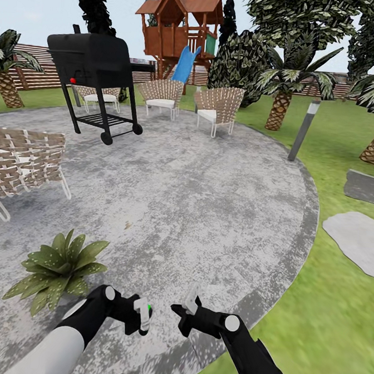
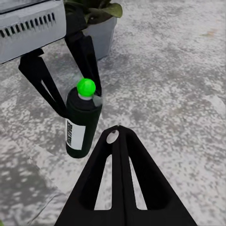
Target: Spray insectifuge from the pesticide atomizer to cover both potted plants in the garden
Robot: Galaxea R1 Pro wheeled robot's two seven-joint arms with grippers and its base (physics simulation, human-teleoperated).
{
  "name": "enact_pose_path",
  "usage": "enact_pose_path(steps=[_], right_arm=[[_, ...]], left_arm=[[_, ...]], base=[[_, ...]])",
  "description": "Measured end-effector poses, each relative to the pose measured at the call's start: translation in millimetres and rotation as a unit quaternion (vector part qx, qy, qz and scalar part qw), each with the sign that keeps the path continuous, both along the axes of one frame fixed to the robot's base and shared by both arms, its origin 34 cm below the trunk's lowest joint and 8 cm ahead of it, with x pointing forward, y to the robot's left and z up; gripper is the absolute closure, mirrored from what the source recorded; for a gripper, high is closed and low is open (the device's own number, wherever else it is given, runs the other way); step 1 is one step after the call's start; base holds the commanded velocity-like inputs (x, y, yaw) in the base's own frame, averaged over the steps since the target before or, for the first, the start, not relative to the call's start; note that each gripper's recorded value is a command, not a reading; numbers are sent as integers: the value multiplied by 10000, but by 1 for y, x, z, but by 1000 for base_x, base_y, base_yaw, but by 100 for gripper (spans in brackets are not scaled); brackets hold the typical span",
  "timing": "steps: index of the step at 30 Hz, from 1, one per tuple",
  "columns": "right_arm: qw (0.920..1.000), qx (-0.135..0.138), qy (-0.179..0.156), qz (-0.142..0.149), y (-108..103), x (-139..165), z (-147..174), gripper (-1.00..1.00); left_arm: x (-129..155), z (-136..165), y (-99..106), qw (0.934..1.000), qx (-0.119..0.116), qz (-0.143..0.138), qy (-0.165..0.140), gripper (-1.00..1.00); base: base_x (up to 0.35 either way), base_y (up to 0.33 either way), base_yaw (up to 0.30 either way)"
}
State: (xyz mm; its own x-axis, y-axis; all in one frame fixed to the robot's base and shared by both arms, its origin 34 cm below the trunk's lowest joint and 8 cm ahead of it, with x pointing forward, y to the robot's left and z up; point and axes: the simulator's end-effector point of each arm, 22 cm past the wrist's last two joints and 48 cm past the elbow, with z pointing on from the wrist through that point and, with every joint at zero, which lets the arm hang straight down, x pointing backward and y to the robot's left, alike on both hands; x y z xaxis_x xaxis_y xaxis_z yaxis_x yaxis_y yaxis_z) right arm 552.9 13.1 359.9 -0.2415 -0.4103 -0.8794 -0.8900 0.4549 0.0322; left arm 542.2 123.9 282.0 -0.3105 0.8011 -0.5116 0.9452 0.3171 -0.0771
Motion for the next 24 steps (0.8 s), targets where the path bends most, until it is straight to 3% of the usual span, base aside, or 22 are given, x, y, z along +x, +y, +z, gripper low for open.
enact_pose_path(steps=[2,10,15,19,24], right_arm=[[10000,-7,4,2,-1,0,-1,100],[10000,-12,9,5,-1,-1,-1,100],[10000,-15,15,3,-1,-1,-2,100],[10000,-15,15,2,-1,-1,-2,100],[10000,-15,15,4,-1,-1,-2,100]], left_arm=[[1,5,-11,9996,-178,-175,-117,100],[0,12,-36,9986,-391,-314,-160,100],[-10,18,-47,9970,-581,-511,-2,100],[-7,24,-55,9958,-817,-406,-11,100],[-7,25,-56,9955,-861,-383,-7,100]], base=[[0,0,0],[0,0,0],[0,0,0],[0,0,0],[0,0,0]])
